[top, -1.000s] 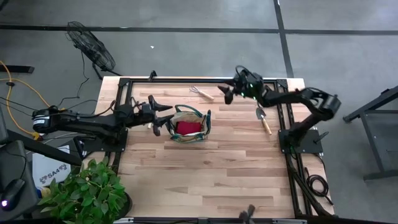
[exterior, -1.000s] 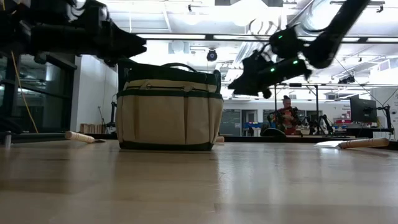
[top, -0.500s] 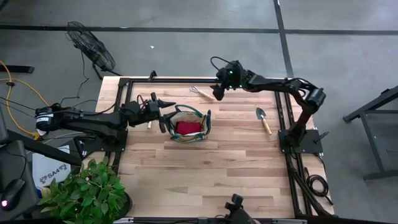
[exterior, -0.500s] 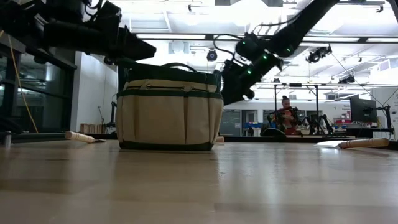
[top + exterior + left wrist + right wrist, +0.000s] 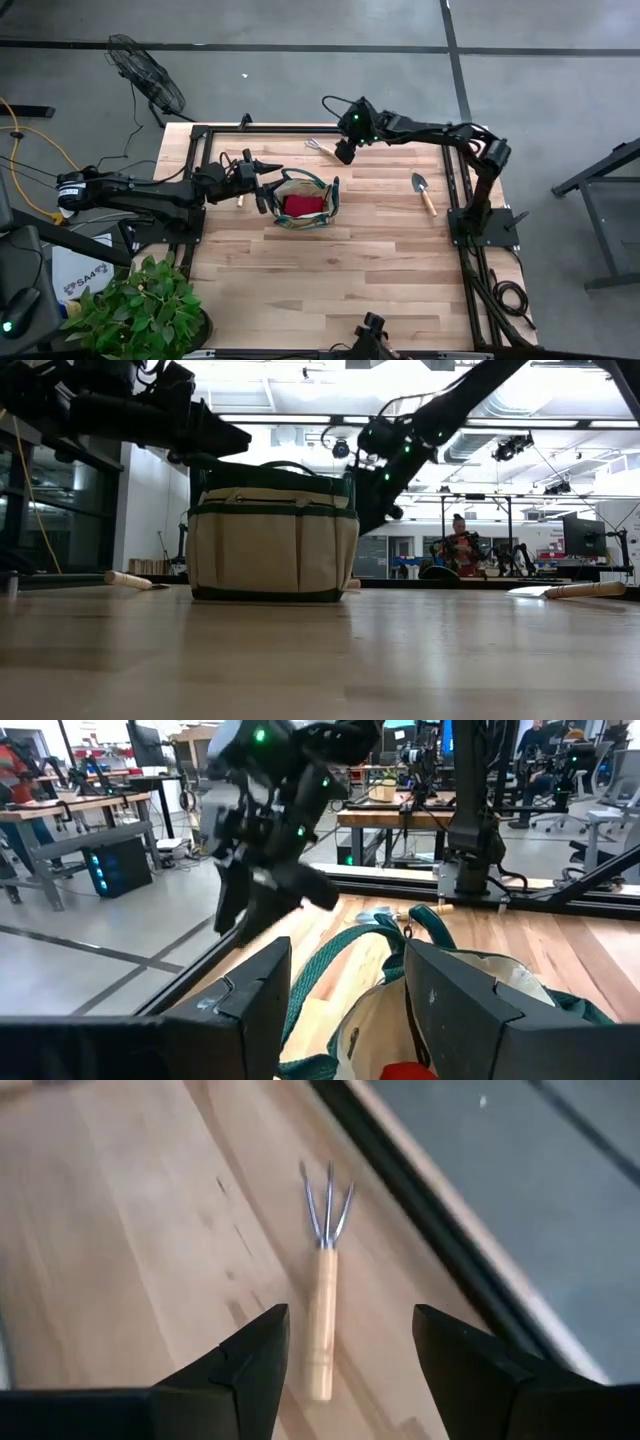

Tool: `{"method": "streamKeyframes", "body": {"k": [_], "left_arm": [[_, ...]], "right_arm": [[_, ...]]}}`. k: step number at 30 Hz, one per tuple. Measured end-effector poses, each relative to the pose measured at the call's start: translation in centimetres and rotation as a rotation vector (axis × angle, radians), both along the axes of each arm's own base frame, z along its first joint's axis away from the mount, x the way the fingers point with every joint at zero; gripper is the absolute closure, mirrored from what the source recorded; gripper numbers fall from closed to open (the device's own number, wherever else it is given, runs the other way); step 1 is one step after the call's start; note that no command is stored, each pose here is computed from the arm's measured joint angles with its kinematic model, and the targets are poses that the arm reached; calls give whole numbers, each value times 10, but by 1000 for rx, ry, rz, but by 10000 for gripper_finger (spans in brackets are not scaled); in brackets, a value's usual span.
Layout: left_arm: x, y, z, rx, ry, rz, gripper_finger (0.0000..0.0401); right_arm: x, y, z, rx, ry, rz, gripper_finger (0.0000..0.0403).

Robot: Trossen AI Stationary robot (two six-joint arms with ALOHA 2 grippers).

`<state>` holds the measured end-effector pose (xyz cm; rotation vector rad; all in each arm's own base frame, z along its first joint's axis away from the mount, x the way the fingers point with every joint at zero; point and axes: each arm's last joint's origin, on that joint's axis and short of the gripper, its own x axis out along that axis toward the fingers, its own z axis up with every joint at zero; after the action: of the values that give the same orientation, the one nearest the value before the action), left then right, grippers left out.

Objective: Pick & Place Garden tools in Gardening bag
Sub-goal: Put the light brown hand rake into the light brown gardening bag

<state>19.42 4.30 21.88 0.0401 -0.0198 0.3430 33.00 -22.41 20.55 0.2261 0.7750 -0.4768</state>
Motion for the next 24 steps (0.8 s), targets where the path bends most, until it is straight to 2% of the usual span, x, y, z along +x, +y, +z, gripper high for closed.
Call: {"method": "streamKeyframes", "body": {"k": [10, 24], "left_arm": [[0, 0, 0, -22, -8, 0, 210], [0, 0, 0, -22, -7, 6, 210]], "right_arm": [[11, -7, -55, 98, 83, -29, 198], [12, -10, -65, 95, 94, -42, 198]]}}
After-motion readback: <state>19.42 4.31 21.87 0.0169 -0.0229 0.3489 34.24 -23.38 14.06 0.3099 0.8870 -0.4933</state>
